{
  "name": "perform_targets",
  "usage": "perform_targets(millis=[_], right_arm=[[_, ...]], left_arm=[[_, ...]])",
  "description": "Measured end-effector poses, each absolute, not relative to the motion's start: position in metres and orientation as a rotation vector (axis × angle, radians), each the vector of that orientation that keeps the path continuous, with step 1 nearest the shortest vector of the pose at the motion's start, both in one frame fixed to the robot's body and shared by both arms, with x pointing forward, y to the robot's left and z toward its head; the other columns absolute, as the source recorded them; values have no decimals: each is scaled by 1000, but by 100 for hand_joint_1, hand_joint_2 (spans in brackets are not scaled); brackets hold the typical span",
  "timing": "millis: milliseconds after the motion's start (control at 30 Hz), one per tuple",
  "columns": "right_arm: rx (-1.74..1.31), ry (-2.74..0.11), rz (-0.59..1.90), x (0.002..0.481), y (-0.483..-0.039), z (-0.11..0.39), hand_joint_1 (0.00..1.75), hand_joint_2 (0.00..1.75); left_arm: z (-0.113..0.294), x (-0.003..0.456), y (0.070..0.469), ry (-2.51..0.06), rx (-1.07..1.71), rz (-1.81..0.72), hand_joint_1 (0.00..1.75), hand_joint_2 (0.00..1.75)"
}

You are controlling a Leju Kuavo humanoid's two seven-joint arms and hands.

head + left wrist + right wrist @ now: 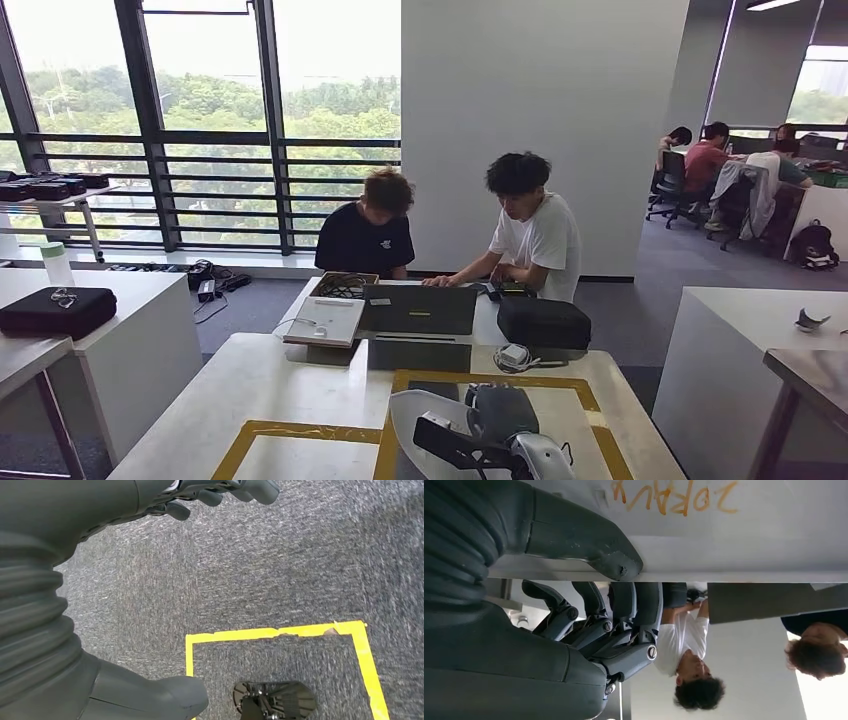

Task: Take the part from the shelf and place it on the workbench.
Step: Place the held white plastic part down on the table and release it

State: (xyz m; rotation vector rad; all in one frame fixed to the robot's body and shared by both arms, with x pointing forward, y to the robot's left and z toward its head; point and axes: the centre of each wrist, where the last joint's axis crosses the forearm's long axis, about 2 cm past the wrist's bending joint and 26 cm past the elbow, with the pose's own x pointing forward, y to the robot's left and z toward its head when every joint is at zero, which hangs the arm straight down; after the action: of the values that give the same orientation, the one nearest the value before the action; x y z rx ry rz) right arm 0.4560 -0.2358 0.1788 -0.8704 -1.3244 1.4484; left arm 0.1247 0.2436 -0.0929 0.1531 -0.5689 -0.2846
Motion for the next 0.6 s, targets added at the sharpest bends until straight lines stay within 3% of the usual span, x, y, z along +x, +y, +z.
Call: perform_targets(millis=[433, 567, 600], right_arm=[[-836, -1306, 1479, 418, -224, 119, 175, 175], [-785, -1292, 1521, 405, -219, 101, 0, 0], [-777, -1289, 1525, 403, -219, 99, 0, 0]], left_arm=[[-92, 125, 239, -620, 153, -326, 0, 175], [-92, 125, 237, -621, 146, -346, 0, 175], [-92, 125, 237, -621, 144, -357, 0, 175]])
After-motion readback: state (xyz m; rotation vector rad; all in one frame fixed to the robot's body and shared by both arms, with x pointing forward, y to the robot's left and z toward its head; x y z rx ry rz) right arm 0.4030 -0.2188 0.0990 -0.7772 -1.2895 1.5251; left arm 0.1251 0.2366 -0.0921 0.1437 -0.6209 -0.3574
